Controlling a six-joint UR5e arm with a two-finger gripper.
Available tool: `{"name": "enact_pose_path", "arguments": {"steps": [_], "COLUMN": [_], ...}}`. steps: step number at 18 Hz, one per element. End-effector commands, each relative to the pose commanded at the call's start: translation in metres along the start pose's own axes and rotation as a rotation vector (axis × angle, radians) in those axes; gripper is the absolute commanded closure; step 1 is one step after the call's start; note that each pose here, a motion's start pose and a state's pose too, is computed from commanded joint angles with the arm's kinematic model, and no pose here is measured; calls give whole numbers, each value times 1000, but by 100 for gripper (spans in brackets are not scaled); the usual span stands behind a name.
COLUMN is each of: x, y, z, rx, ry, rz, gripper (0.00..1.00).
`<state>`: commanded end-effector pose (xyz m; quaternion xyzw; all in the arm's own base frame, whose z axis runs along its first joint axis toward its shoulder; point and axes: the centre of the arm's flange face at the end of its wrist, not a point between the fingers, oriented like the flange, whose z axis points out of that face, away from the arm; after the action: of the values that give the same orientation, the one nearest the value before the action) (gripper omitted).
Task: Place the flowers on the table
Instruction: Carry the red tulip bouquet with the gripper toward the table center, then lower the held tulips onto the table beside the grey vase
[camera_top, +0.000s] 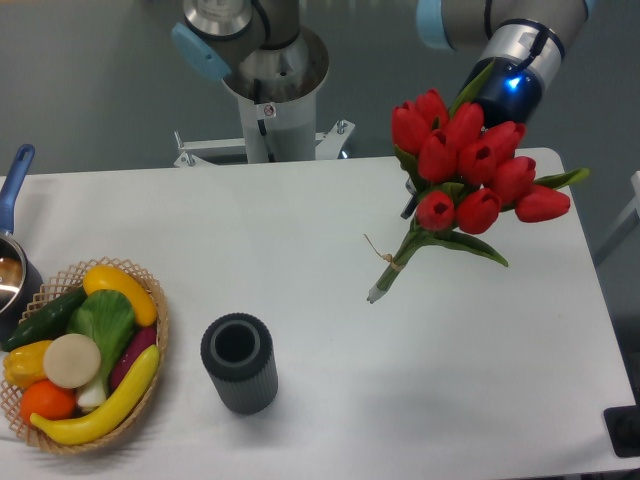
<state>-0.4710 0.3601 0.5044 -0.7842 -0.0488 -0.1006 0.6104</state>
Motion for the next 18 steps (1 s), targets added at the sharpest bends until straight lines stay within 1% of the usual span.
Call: {"name": "enact_pose_path", "arguments": {"steps": [2, 4, 9, 12, 14, 16, 18], "x": [4, 7, 13, 17, 20, 28, 38], "y": [-2, -4, 1, 8, 12, 27, 40], "z": [-1, -3, -3, 7, 11, 24, 44], "rx": [-21, -57, -202, -265, -326, -436, -550], "ry": [-24, -66, -209, -245, -279, -321, -336], "rz": [11, 23, 64, 77, 123, 182, 262], "gripper": [55, 55, 55, 55, 55, 55, 55]}}
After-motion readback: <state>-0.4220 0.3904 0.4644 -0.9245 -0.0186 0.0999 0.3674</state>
